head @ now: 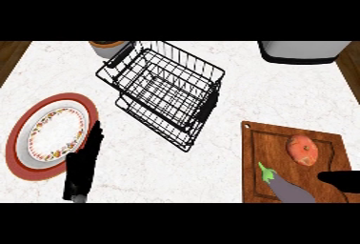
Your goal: Pick the squash from the cutting board and place it in the tiered basket
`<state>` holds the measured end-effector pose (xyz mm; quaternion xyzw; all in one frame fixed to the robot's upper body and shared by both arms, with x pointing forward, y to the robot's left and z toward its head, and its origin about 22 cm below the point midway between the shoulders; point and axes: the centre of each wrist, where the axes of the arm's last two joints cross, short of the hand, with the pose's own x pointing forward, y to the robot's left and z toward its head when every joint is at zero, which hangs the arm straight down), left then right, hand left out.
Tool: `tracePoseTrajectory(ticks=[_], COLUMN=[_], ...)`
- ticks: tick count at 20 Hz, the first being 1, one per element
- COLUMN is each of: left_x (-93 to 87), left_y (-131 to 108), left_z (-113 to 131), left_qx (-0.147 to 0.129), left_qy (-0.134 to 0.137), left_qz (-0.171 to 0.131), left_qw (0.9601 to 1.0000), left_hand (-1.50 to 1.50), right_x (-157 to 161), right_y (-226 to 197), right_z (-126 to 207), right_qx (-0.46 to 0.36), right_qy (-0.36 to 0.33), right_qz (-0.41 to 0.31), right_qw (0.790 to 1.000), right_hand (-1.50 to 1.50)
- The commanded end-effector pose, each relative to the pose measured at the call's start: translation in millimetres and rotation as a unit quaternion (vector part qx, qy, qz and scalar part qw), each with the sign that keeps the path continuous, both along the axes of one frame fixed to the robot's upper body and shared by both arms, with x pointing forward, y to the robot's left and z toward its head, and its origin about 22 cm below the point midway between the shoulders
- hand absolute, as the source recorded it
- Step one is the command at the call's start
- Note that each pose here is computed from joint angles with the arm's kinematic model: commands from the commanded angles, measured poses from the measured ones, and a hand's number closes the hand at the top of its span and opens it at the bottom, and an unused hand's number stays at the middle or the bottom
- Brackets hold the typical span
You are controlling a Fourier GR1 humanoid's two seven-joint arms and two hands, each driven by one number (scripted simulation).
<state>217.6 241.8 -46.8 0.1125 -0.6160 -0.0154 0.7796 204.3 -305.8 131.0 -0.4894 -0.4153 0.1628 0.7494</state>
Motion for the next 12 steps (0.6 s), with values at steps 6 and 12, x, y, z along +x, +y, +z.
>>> tracePoseTrajectory(ticks=[6,12], left_x=[-7.2,-0.9], left_y=[-1,0], left_z=[-8,-14], left_qx=[-0.005,-0.003], left_qy=[0.018,0.009], left_qz=[0.006,0.01], left_qw=[0.9998,0.9999], left_hand=[0.0,0.0], right_x=[21,55], right_y=[25,39], right_z=[-17,-27], right_qx=[-0.043,-0.01], right_qy=[0.117,0.111], right_qz=[-0.025,-0.016], right_qw=[0.992,0.994], right_hand=[-1.5,-1.5])
